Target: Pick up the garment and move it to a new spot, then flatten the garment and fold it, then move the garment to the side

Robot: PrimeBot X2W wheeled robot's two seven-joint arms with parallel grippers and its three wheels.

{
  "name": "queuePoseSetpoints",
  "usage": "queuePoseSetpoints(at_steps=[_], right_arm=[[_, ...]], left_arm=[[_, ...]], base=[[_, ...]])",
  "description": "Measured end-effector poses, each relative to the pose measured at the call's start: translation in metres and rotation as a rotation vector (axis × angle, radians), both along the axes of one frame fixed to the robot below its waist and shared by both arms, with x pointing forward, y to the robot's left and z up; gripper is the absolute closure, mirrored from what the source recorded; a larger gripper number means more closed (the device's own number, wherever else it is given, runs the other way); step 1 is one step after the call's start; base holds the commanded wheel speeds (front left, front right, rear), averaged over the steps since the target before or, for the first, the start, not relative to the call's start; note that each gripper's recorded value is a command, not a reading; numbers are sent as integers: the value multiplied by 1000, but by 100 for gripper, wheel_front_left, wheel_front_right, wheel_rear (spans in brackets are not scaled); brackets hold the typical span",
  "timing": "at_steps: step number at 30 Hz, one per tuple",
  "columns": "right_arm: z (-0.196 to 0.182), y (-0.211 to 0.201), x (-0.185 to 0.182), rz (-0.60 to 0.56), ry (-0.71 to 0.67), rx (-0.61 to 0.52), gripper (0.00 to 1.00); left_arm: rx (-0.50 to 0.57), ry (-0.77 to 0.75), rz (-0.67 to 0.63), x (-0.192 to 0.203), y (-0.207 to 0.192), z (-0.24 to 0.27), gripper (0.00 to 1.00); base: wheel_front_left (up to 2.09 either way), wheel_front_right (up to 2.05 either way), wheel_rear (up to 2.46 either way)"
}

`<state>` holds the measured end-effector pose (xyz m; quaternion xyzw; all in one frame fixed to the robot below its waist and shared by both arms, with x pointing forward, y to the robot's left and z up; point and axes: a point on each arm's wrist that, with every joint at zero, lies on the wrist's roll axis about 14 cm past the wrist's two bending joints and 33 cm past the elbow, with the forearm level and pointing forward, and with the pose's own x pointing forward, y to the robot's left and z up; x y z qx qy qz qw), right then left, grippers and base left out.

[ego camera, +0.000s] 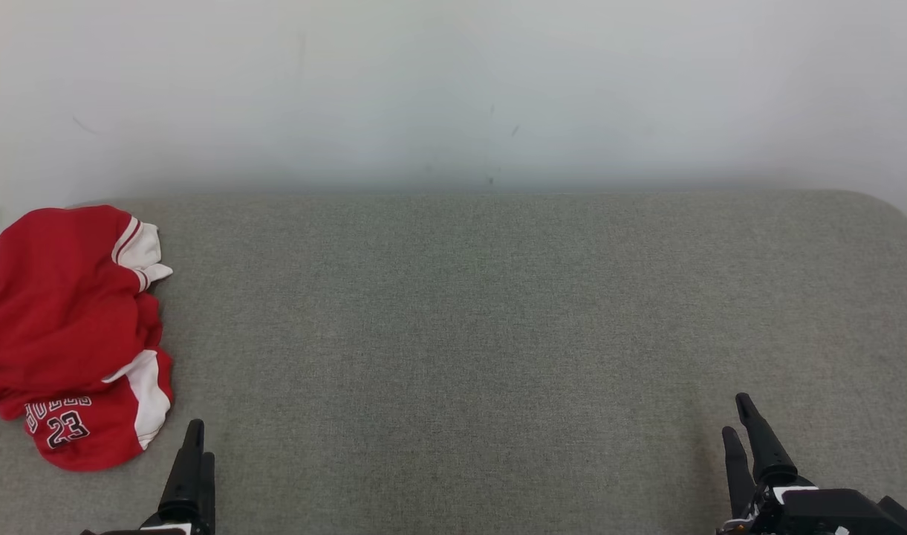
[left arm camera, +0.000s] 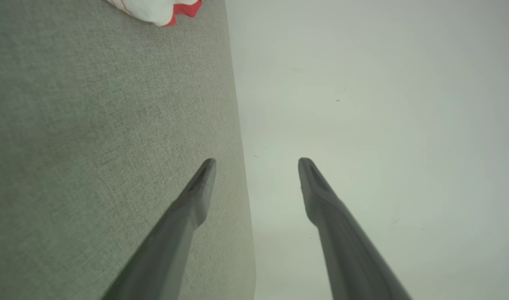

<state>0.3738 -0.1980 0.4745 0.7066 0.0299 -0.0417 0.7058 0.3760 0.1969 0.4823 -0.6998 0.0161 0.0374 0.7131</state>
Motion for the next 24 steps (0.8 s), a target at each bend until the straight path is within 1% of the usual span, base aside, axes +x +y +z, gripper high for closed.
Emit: queuePoseSetpoints(at_steps=[9,18,24], right_arm=[[1,5,1,11,2,-124,0],[3,10,-1,32,-4,-295,0],[8,13,1,45,-21,-421,0]], left_arm=[[134,-3,26,-3,8,3,0],[327,-34,41,-1,13,16,0],[479,-35,40,-4,14,20,0]], base=[[0,0,0],[0,0,0],[0,0,0]])
